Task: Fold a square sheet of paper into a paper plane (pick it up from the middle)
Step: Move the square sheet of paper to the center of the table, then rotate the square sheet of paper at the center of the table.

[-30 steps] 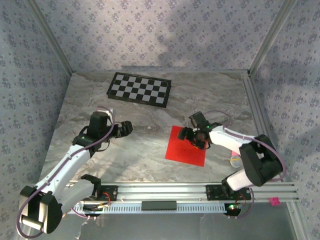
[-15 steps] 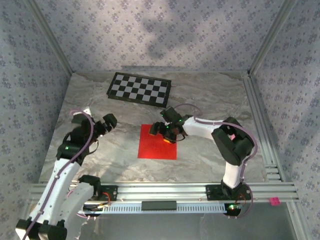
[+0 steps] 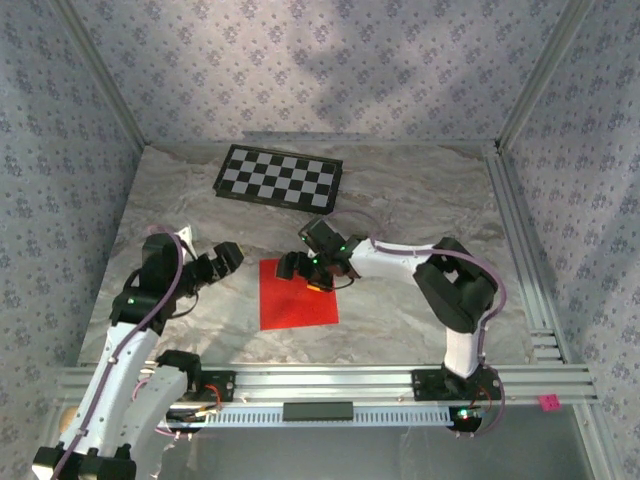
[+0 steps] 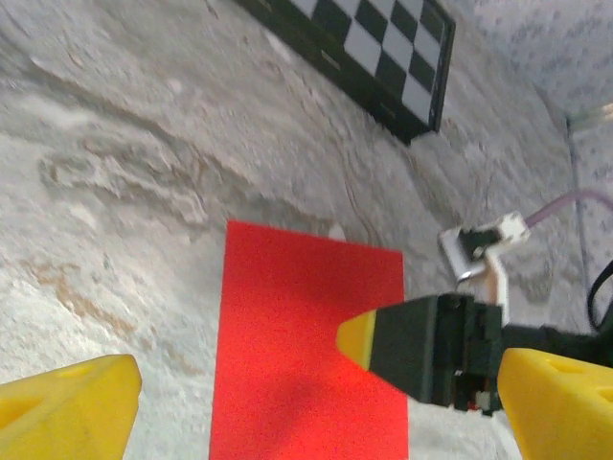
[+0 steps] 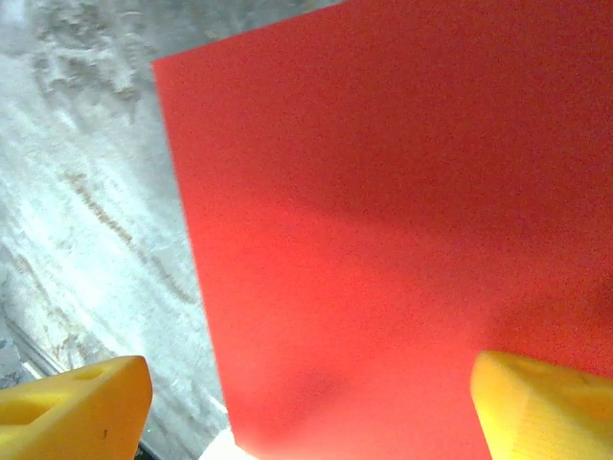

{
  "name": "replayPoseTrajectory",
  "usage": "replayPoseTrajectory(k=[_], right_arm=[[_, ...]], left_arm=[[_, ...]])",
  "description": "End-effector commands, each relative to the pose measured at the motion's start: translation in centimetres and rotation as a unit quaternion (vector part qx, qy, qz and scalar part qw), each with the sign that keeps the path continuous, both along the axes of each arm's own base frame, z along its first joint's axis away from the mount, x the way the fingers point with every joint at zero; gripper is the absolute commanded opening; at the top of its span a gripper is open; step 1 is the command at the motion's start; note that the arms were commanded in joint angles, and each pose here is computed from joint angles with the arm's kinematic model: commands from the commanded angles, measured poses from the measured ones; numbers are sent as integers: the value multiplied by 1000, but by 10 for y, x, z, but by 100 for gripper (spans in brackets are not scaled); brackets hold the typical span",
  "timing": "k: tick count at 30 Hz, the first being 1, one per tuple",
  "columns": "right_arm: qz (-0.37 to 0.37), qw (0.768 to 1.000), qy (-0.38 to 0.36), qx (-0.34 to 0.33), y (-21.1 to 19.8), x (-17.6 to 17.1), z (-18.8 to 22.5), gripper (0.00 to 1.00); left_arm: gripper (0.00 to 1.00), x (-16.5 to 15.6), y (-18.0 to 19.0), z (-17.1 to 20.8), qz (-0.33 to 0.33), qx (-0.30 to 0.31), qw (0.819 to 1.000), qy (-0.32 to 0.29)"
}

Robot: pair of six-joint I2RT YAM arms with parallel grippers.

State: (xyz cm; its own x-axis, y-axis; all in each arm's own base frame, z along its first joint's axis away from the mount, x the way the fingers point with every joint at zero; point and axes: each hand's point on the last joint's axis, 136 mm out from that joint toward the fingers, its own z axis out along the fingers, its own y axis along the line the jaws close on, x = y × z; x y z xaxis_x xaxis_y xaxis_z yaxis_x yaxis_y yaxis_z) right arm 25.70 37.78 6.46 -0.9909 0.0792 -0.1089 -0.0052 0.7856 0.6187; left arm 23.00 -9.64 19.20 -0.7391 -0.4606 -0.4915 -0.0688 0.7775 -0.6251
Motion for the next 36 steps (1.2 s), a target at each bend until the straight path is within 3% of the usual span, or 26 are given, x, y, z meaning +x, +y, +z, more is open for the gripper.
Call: replayPoseTrajectory(k=[1, 5, 13, 19, 23, 31, 33, 36], right_arm=[[-59, 997, -54, -8, -22, 14, 28, 88], [-92, 995, -34, -29, -38, 13, 14, 85], [-43, 999, -2, -30, -22, 13, -13, 82], [-123, 987, 34, -100, -54, 15, -47, 80], [-181, 978, 58, -88, -64, 15, -58, 78], [-196, 979, 51, -20, -40, 22, -30, 78], [-178, 983, 25, 21, -32, 28, -9, 79], [-158, 987, -19, 31, -41, 32, 22, 83]], left_arm=[[92, -19, -20, -20, -57, -36, 996, 53], [89, -18, -31, -33, -81, -55, 992, 76], [84, -19, -29, -46, -110, -12, 986, 123], [84, -19, -23, -47, -101, 5, 989, 111], [84, -21, -21, -51, -84, -5, 990, 112], [84, -13, -26, -43, -74, -15, 992, 101], [84, -15, -29, -44, -78, -10, 992, 103], [81, -16, -38, -44, -88, -5, 990, 108]])
